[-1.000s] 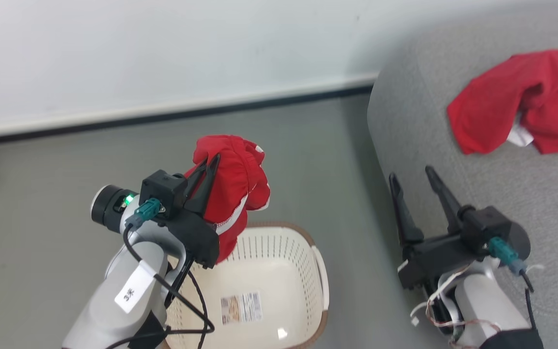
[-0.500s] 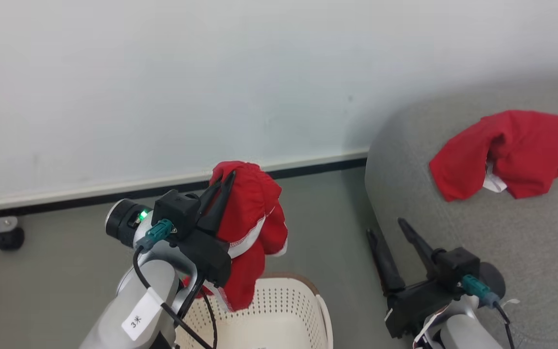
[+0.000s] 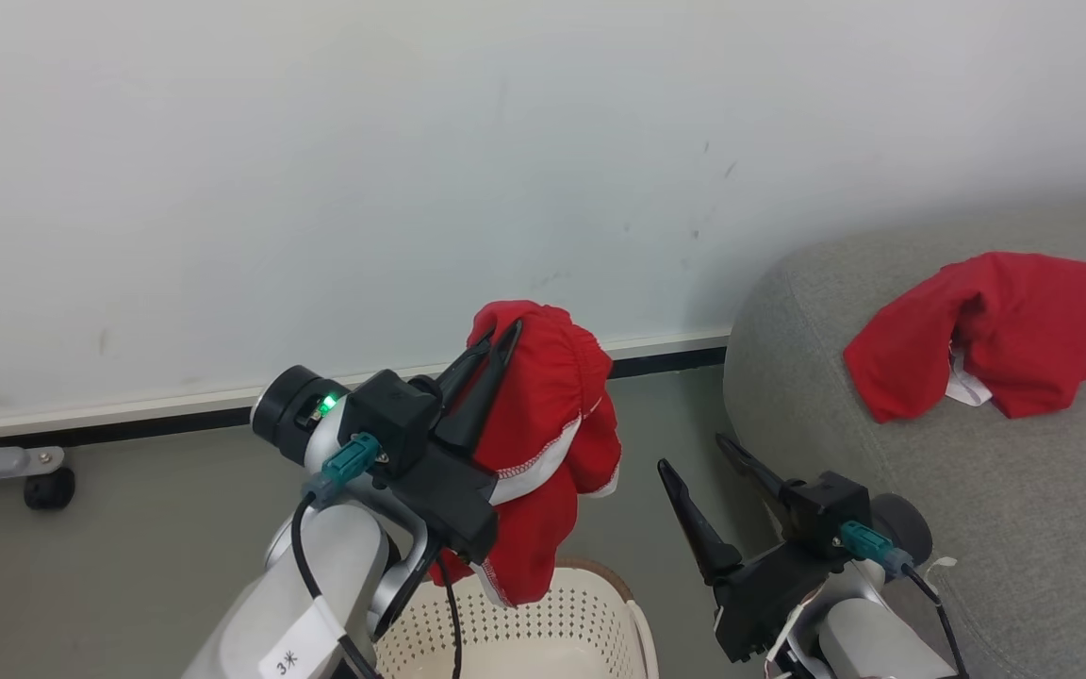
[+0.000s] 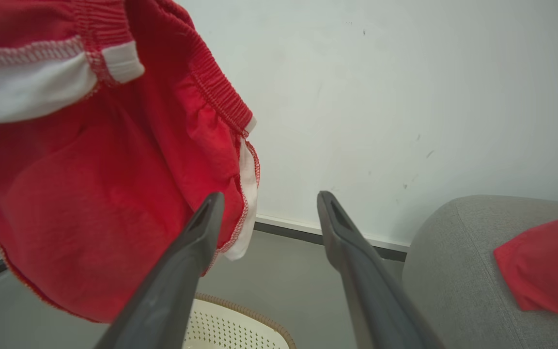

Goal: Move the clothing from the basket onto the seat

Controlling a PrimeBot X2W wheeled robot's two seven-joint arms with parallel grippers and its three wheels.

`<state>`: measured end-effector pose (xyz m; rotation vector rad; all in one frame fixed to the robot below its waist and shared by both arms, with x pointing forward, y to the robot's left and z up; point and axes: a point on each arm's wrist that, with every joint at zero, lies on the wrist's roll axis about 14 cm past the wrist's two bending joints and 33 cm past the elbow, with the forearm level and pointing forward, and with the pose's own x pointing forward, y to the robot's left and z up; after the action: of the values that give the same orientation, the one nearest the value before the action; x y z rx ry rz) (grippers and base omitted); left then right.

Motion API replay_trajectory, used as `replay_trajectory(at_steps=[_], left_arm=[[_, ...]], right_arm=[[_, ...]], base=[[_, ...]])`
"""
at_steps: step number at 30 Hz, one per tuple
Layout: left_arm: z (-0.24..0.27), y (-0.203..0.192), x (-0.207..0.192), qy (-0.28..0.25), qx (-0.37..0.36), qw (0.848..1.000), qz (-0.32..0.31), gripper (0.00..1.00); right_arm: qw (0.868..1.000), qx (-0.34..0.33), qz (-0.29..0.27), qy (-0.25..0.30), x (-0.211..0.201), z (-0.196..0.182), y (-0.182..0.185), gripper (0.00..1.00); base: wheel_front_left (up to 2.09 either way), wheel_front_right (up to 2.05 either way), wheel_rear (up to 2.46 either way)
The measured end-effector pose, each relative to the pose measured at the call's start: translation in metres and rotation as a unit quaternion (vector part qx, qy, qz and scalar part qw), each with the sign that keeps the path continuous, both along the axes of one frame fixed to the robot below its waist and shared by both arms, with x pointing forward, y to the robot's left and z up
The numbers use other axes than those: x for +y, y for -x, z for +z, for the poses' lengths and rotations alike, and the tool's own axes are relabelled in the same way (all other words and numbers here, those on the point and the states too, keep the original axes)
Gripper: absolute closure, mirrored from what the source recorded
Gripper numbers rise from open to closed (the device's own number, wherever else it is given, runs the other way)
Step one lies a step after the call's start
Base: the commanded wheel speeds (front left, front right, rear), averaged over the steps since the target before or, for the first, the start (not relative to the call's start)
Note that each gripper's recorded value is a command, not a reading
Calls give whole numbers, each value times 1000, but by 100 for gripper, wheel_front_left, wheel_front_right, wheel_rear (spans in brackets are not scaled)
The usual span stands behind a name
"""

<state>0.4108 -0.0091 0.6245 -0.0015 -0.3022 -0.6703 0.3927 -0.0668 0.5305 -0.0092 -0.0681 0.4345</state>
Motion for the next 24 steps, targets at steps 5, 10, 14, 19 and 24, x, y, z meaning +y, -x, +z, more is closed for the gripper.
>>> replay_trajectory(at_steps=[5,10,14,19,24], left_arm=[[10,7,-6,6,-10,1000,-12,100],[14,11,-7,6,-12,1000,-16,100],[17,12,-7,10,-11,1000,-16,100],[23,11,-12,11,-11,1000,-23,100],[26,14,-20,10,-14,999,-35,100]], right_arm=[[1000,4,15,9,9,1,-8,0],[999,11,31,28,18,-2,-16,0],[997,16,64,51,37,-7,-16,0],[994,15,88,62,52,-3,-20,0],[992,17,102,69,59,0,-25,0]], base=[[0,0,0],[0,0,0],[0,0,0],[0,0,0],[0,0,0]])
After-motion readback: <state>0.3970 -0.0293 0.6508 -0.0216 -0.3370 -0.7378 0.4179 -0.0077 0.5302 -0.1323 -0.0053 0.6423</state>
